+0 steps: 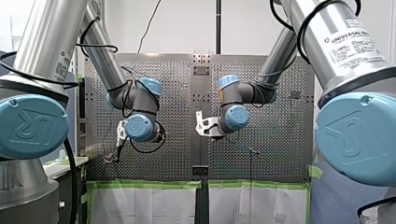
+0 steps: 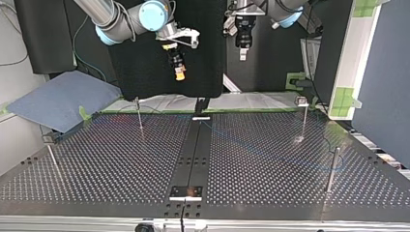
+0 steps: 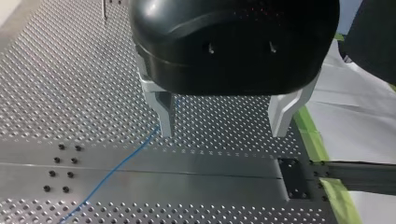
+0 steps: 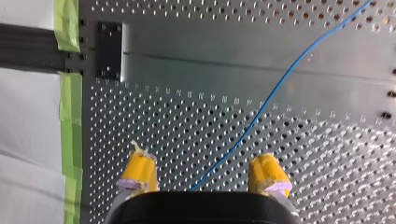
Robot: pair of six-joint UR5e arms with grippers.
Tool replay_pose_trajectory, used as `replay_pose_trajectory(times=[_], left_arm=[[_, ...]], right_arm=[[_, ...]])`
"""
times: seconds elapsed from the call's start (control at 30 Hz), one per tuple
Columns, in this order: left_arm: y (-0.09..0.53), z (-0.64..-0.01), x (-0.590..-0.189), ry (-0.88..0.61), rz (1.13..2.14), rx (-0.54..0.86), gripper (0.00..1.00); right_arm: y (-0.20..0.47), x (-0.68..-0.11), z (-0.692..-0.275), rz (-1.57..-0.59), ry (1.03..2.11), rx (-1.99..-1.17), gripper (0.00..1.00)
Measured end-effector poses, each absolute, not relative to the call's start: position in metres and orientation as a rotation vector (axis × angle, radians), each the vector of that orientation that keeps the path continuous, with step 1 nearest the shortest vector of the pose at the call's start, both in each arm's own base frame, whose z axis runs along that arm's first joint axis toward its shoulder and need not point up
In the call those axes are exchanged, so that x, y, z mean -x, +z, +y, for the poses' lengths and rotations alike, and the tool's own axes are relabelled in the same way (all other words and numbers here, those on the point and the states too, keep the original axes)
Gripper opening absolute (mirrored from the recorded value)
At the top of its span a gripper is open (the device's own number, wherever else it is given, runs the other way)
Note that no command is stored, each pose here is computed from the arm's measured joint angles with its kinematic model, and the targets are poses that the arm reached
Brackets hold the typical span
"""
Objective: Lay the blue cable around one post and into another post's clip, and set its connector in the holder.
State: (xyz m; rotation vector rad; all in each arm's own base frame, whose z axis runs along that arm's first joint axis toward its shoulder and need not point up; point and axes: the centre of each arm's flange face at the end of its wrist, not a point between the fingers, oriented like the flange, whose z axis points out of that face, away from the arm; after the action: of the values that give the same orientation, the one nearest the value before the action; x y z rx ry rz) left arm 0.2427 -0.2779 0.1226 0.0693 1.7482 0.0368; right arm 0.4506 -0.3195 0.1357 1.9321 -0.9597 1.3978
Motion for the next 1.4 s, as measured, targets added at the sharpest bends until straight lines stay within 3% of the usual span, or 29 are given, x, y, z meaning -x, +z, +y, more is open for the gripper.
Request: replay_pose_trajectory(times=[0.37,0.8,1.13,1.4], left_arm=[[0.122,-0.28,-0.244,-0.012,1.752,-0.057,1.0],[0.123,-0.282,-0.251,-0.078,1.738,-0.046,1.0],[0.121,-0.271,-0.25,-0.003,1.773,-0.017,1.0],[0.12,-0.262,-0.247,0.069,1.793,0.024,1.0]], right_arm=[[0.133,-0.441,-0.333,-0.945,1.424,-1.934,1.0],[0.12,-0.454,-0.296,-0.782,1.499,-2.028,1.0],[0.124,-0.466,-0.286,-0.66,1.495,-1.954,1.0],[0.127,-0.467,-0.289,-0.666,1.467,-1.883,1.0]])
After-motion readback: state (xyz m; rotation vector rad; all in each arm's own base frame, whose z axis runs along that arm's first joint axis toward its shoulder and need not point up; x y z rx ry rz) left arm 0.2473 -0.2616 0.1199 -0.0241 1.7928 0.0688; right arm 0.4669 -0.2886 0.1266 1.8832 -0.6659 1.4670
